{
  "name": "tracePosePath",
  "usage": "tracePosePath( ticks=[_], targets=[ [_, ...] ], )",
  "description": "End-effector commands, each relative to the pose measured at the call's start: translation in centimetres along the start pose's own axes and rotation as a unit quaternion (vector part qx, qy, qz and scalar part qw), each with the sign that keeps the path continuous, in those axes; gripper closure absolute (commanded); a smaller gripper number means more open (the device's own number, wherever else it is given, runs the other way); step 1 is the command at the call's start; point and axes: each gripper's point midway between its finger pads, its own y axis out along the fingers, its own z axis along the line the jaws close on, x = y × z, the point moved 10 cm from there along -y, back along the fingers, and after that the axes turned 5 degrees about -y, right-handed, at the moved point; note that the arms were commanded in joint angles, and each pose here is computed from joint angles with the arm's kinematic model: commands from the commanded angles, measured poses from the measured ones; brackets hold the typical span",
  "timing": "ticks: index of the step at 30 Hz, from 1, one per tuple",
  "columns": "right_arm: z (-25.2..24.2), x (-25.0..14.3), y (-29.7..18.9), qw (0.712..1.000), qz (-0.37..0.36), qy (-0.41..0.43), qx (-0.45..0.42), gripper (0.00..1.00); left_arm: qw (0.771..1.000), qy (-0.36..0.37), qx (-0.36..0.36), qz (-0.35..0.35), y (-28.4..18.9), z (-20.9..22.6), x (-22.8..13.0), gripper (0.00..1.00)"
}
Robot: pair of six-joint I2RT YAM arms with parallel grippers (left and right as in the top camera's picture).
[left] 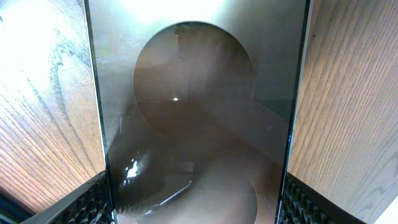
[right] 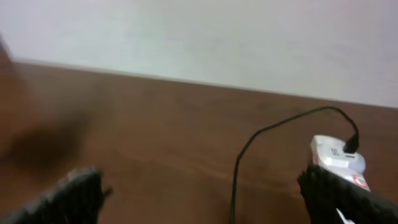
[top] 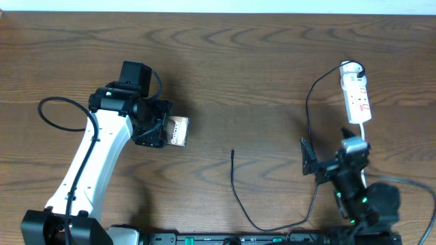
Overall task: Plug charger to phone and switch on socket
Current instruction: 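Move the right gripper toward the phone held by the left gripper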
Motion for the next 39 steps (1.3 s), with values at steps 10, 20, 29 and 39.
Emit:
tracePosePath(
  ticks=[10, 20, 29, 39],
  targets=[
    [1.5, 10.5, 8.9, 0.879, 0.156, 0.203, 0.401, 0.01, 1.000, 0.012, -0.029, -0.005, -1.6, -0.5, -0.3, 0.93],
    [0.7, 4.9, 17.6, 0.737, 0.303, 0.437, 0.417, 0.01, 1.000, 0.011, -0.029, -0.005, -1.6, -0.5, -0.3, 0.92],
    [5.0, 0.2, 20.6, 0.702, 0.384, 0.438, 0.409, 0.01, 1.000, -0.004, -0.029, -0.010, -1.5, -0.5, -0.2, 0.93],
    [12.6, 0.0, 21.5, 0.729, 0.401, 0.379, 0.404, 0.02, 0.999, -0.030, -0.029, -0.026, -1.4, -0.5, 0.1, 0.93]
  ],
)
